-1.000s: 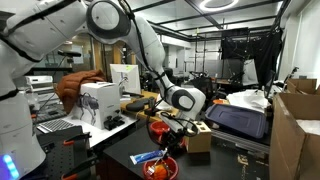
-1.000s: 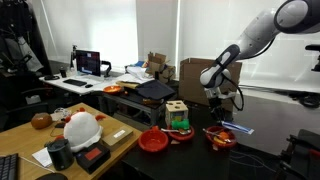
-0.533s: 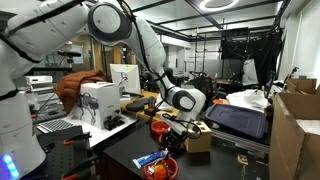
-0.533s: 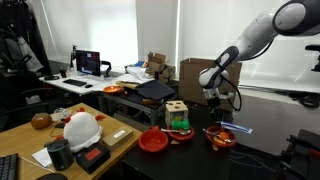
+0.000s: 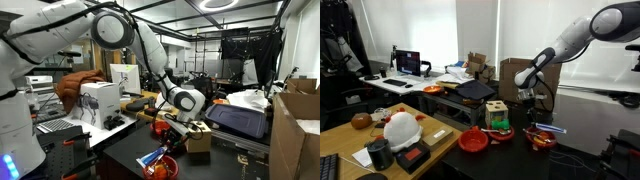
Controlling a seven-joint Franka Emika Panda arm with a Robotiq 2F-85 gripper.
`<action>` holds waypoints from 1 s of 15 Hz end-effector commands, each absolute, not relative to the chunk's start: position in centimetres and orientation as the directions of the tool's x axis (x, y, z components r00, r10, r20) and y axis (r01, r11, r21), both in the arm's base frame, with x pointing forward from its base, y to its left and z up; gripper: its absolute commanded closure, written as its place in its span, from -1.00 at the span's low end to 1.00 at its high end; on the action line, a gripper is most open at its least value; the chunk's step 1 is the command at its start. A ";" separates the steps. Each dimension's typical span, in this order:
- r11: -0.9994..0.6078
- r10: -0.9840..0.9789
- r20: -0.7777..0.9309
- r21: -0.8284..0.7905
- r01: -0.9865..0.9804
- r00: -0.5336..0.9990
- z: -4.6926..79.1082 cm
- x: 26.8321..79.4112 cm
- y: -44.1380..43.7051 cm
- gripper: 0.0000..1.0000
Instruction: Put the tube in the red bowl to the right
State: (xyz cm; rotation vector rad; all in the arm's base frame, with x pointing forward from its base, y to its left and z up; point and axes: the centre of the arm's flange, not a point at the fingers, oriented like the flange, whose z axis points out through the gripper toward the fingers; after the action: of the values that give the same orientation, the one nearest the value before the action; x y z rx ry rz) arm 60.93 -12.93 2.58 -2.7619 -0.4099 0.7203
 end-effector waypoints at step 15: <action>-0.863 0.471 -0.433 -0.407 0.299 0.769 0.0 61.9 -14.1 0.80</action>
State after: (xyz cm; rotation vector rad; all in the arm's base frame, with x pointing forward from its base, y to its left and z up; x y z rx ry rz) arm 61.04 -13.64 -0.81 -2.6604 -0.5640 0.7776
